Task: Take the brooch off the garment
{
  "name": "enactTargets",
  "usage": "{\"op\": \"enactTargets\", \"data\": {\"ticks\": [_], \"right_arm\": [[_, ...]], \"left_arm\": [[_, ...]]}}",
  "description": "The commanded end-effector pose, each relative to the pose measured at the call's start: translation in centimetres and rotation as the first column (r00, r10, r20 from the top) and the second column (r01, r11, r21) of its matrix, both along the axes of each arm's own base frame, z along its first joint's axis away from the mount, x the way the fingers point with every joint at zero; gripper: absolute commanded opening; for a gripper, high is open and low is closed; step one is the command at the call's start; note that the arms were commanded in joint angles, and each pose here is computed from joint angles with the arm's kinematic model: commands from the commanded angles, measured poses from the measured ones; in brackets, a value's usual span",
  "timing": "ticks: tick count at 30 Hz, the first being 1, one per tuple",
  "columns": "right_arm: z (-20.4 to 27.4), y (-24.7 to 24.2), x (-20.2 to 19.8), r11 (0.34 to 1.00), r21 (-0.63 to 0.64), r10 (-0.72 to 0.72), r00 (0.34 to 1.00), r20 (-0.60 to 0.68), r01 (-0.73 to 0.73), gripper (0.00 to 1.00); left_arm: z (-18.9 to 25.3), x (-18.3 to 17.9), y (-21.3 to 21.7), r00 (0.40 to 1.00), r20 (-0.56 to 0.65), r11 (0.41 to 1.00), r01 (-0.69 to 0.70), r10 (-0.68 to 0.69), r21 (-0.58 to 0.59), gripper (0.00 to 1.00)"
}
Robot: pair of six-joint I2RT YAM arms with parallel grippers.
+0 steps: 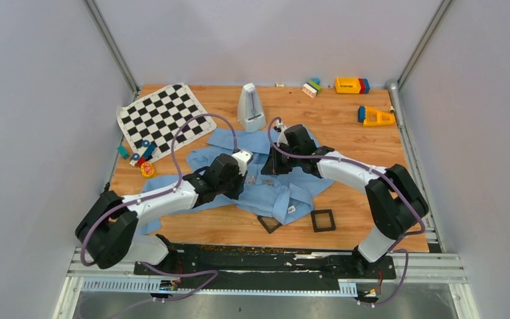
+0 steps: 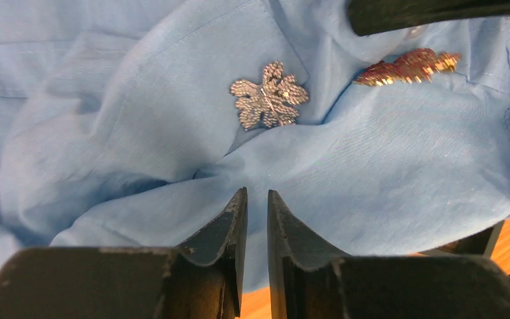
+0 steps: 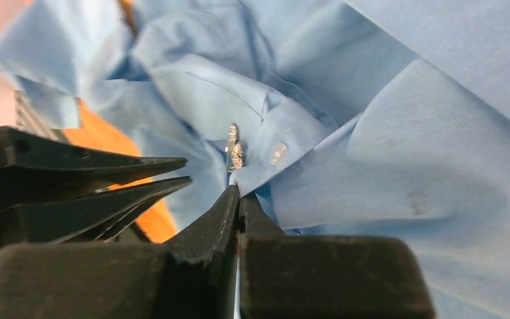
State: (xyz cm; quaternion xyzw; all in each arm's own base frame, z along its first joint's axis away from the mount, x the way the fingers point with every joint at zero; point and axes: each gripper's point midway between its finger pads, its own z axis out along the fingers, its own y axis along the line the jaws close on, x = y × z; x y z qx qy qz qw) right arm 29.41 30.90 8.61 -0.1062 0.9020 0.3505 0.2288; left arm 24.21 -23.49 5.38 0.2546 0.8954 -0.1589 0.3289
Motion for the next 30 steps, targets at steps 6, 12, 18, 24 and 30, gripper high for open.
{"op": "enactTargets", "data": {"ticks": [6,12,18,24,30], "right_arm": [[13.0,1.0,-0.3,0.972,0.235,-0.049,0.988,0.148,0.013,0.00],[14.8,0.7,-0.6,0.963,0.266,-0.083,0.986,0.143,0.043,0.00],[14.9,0.5,-0.7,0.959,0.269,-0.120,0.989,0.092,0.091,0.00],[14.4,0.5,-0.7,0.955,0.270,-0.143,0.988,0.053,0.123,0.00],[13.9,0.8,-1.1,0.956,0.272,-0.120,0.992,0.028,0.108,0.00]], "left_arm": [[8.1,-1.3,-0.8,0.991,0.056,0.932,-0.098,0.125,-0.349,0.43],[12.1,-3.6,-3.7,0.997,-0.016,0.757,-0.072,0.081,-0.650,0.58],[11.2,-3.3,-4.7,0.995,-0.031,0.764,-0.095,0.097,-0.638,0.58],[10.9,-2.9,-6.5,0.988,-0.091,0.733,-0.156,0.128,-0.662,0.70],[10.7,-2.0,-7.8,0.971,-0.159,0.712,-0.239,0.179,-0.660,0.75]]}}
